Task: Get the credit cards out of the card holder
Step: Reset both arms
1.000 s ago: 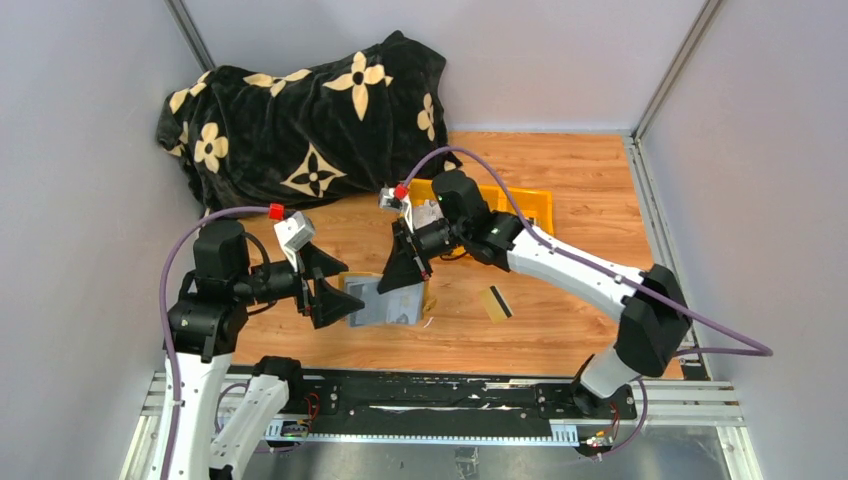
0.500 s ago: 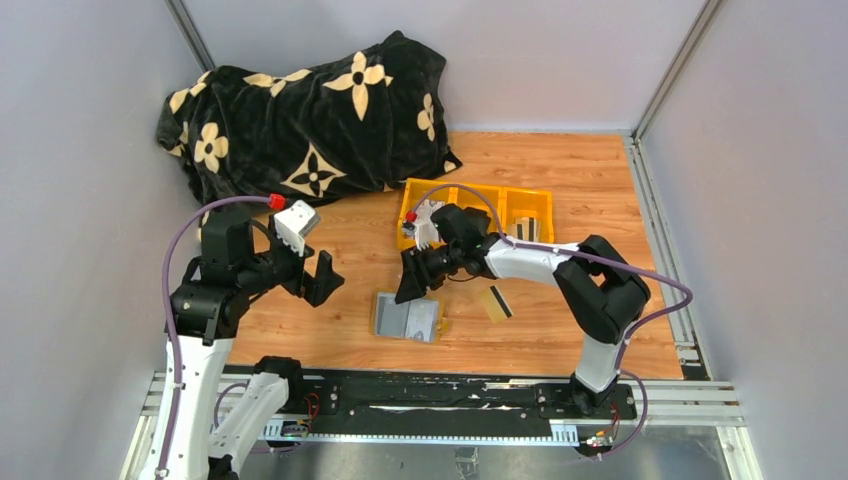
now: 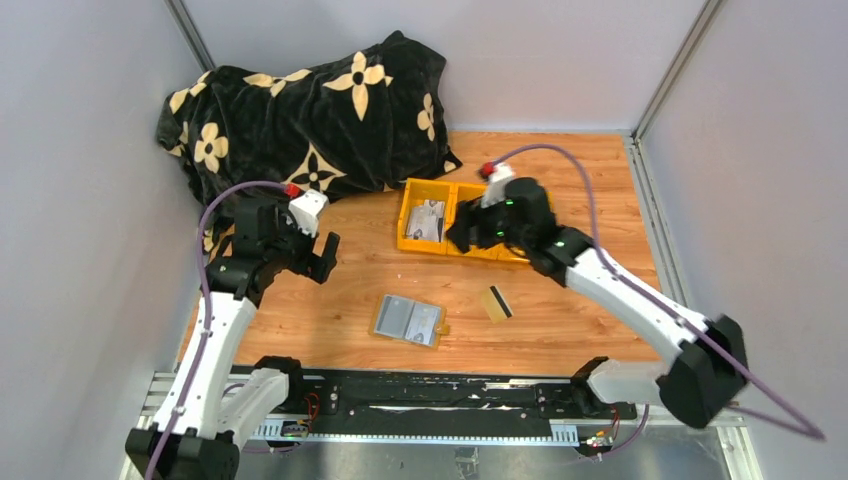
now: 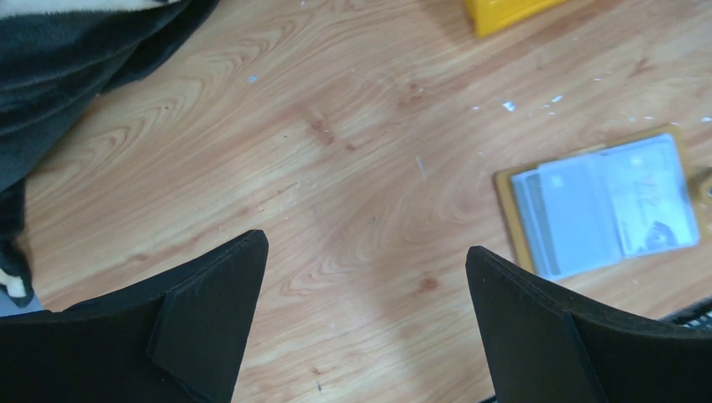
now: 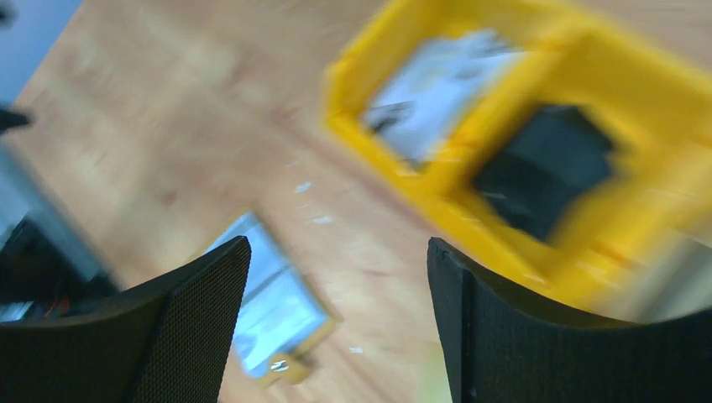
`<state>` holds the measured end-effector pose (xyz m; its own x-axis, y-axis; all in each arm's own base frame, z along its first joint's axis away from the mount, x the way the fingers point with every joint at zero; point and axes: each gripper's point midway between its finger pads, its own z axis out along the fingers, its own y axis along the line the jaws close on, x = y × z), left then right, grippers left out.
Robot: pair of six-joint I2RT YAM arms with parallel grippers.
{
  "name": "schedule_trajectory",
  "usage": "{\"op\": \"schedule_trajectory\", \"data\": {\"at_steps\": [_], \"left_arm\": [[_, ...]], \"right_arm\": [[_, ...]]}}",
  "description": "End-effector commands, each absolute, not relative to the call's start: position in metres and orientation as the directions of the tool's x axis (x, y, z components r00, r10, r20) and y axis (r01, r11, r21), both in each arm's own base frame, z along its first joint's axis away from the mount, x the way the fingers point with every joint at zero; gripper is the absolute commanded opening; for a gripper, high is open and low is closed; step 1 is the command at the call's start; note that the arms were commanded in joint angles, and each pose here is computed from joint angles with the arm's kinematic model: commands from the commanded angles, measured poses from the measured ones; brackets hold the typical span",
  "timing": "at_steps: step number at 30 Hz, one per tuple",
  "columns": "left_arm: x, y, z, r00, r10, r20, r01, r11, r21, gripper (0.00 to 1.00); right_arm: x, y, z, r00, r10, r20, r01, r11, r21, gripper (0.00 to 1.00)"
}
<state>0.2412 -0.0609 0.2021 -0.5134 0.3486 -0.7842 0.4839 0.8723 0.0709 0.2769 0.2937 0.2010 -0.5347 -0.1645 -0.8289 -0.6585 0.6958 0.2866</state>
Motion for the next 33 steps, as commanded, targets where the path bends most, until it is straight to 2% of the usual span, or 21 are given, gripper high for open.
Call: {"op": "schedule_trajectory", "data": {"at_steps": [1, 4, 7, 10, 14, 18, 23, 29, 33], "left_arm": [[0.282, -0.038, 0.188, -0.509, 0.323, -0.798, 0.388, 0.914, 0.122, 1.0], [0.308, -0.017, 0.172, -0.532, 0.246, -0.81, 0.301, 0.949, 0.091, 1.0], [0.327, 0.001, 0.148, -0.563, 0.208, -0.8, 0.24, 0.967, 0.083, 1.0], [0.341, 0.008, 0.125, -0.579, 0.174, -0.797, 0.207, 0.976, 0.063, 1.0], [0.347, -0.004, 0.093, -0.575, 0.174, -0.799, 0.27, 0.963, 0.016, 1.0], [0.354, -0.006, 0.08, -0.558, 0.118, -0.822, 0.234, 0.972, -0.019, 1.0], [0.365, 0.001, 0.08, -0.434, 0.059, -0.899, 0.158, 0.987, -0.011, 1.0], [0.369, 0.016, 0.096, -0.322, 0.04, -0.946, 0.058, 0.998, 0.023, 1.0], [0.37, 0.014, 0.113, -0.183, -0.012, -0.983, 0.034, 0.999, -0.019, 1.0]], "right_arm": [[0.322, 0.164, 0.196, -0.515, 0.045, -0.856, -0.249, 0.948, 0.2, 0.81], [0.325, 0.089, 0.192, -0.451, 0.161, -0.878, 0.011, 0.984, 0.175, 0.81], [0.316, 0.027, 0.188, -0.35, 0.196, -0.916, 0.23, 0.966, 0.118, 0.83], [0.3, -0.026, 0.182, -0.223, 0.187, -0.957, 0.444, 0.893, 0.071, 0.93], [0.275, -0.076, 0.162, -0.104, 0.193, -0.976, 0.637, 0.766, 0.083, 0.96], [0.264, -0.102, 0.135, -0.097, 0.232, -0.968, 0.726, 0.682, 0.09, 0.96], [0.262, -0.115, 0.106, -0.133, 0.235, -0.963, 0.758, 0.65, 0.054, 0.96], [0.278, -0.107, 0.09, -0.18, 0.202, -0.963, 0.694, 0.719, 0.021, 0.96], [0.289, -0.101, 0.087, -0.192, 0.195, -0.962, 0.662, 0.749, 0.02, 0.96]]}}
